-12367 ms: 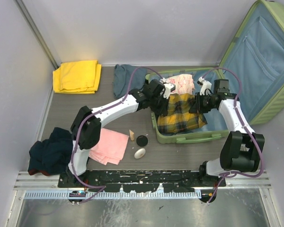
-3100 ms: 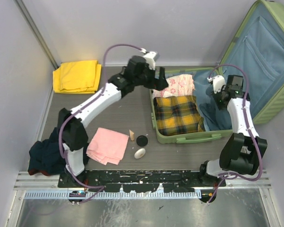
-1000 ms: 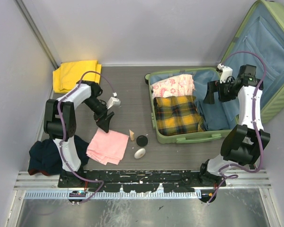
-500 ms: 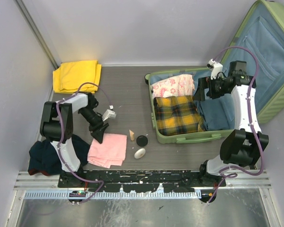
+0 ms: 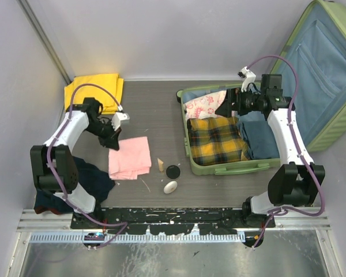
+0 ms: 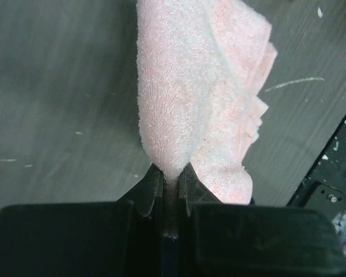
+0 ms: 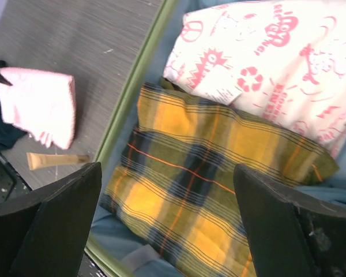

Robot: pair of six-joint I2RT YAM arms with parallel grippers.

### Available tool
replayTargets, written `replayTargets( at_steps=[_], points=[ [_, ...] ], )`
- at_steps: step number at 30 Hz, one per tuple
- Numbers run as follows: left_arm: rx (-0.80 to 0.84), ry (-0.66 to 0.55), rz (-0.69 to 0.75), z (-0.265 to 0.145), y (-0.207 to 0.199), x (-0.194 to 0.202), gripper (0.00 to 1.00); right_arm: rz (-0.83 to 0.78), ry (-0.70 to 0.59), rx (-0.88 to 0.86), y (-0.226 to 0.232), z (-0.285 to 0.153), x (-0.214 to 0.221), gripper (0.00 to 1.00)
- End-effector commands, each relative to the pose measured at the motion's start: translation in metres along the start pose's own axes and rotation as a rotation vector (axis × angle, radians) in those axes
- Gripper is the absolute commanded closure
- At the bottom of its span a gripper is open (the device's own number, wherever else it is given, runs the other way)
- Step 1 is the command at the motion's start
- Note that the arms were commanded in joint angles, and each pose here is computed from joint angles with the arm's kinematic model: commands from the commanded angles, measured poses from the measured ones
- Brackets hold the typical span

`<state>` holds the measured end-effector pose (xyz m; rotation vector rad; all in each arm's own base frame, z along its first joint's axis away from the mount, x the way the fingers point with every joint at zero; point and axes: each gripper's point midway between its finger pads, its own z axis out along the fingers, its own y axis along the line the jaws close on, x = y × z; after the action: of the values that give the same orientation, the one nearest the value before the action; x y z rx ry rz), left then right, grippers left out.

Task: Pack the luggage

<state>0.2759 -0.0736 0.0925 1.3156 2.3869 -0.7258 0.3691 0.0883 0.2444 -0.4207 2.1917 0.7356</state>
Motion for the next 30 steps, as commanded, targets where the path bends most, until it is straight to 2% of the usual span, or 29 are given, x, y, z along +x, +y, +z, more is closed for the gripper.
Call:
replayTargets(
  at_steps=[1,7,12,16,19,25,30],
  points=[
    [-0.163,-0.18,0.111,-0.047,0.014,-0.061,1.0,-0.056,-0.203,-0.094,0.039,-0.005,-0.043,0.0],
    [-0.313,-0.305,0.218,-0.096,0.017,-0.108,1.0,-0.171,-0.321,-0.211,0.075,-0.003,-0.053,0.0],
    [-0.399,-0.341,0.407,-0.13,0.007,-0.137,1.0,-0.289,-0.42,-0.294,0.108,0.001,-0.056,0.0],
    [-0.402,-0.355,0.528,-0.146,-0.016,-0.157,1.0,-0.408,-0.503,-0.358,0.144,0.006,-0.059,0.0],
    [-0.371,-0.344,0.615,-0.144,-0.043,-0.167,1.0,-0.536,-0.557,-0.403,0.187,0.012,-0.061,0.0],
    [-0.317,-0.366,0.74,-0.132,-0.092,-0.18,1.0,-0.728,-0.56,-0.498,0.259,0.022,-0.062,0.0],
    [-0.283,-0.368,0.786,-0.124,-0.117,-0.188,1.0,-0.716,-0.47,-0.546,0.299,0.031,-0.042,0.0]
  ],
)
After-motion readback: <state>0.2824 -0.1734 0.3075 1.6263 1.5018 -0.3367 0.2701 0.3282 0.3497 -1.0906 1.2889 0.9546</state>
